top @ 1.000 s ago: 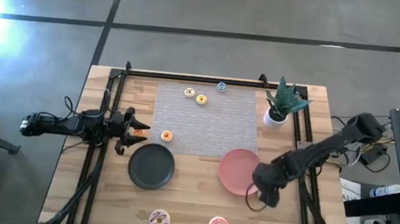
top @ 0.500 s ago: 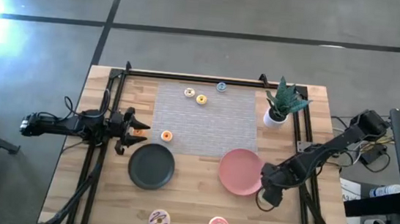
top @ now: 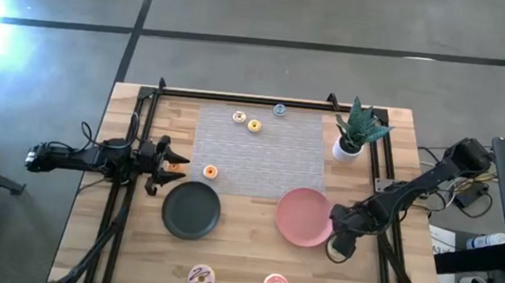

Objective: Pick & Place donuts
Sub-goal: Put the large light blue donut on the pink plate

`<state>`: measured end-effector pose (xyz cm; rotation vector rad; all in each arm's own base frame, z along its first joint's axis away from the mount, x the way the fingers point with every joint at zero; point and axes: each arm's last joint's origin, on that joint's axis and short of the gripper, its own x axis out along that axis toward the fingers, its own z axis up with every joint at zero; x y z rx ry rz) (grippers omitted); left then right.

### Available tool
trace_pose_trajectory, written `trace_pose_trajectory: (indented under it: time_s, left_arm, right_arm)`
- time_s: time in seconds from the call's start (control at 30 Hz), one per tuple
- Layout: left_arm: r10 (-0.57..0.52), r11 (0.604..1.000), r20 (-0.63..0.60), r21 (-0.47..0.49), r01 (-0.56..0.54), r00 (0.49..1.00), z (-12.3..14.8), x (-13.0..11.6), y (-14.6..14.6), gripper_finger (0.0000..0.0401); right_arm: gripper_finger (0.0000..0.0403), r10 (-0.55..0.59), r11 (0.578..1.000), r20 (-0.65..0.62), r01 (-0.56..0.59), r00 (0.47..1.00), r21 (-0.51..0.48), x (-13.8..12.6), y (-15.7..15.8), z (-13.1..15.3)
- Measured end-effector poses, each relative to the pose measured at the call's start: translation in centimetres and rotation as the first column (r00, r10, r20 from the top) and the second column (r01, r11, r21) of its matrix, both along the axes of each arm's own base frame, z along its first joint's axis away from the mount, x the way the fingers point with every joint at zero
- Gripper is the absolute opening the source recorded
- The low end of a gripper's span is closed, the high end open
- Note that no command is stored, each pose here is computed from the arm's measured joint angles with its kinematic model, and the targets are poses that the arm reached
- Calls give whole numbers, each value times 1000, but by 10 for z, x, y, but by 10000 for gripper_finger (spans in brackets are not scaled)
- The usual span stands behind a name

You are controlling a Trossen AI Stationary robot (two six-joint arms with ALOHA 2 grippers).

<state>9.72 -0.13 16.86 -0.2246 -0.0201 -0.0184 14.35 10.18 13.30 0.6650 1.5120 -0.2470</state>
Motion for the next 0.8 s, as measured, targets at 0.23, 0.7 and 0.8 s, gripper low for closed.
trace_pose_trajectory:
  time_s: [0.23,0.7,0.8]
  left_arm:
    - [0,1000,0,0,0,1000,0,0,0,204]
    - [0,1000,0,0,0,1000,0,0,0,204]
    - [0,1000,0,0,0,1000,0,0,0,204]
  right_arm:
    - [67,168,980,86,-176,982,94,4,5,7]
    - [14,-79,995,396,46,915,92,18,-19,61]
    - [14,-172,985,385,156,907,73,26,-33,57]
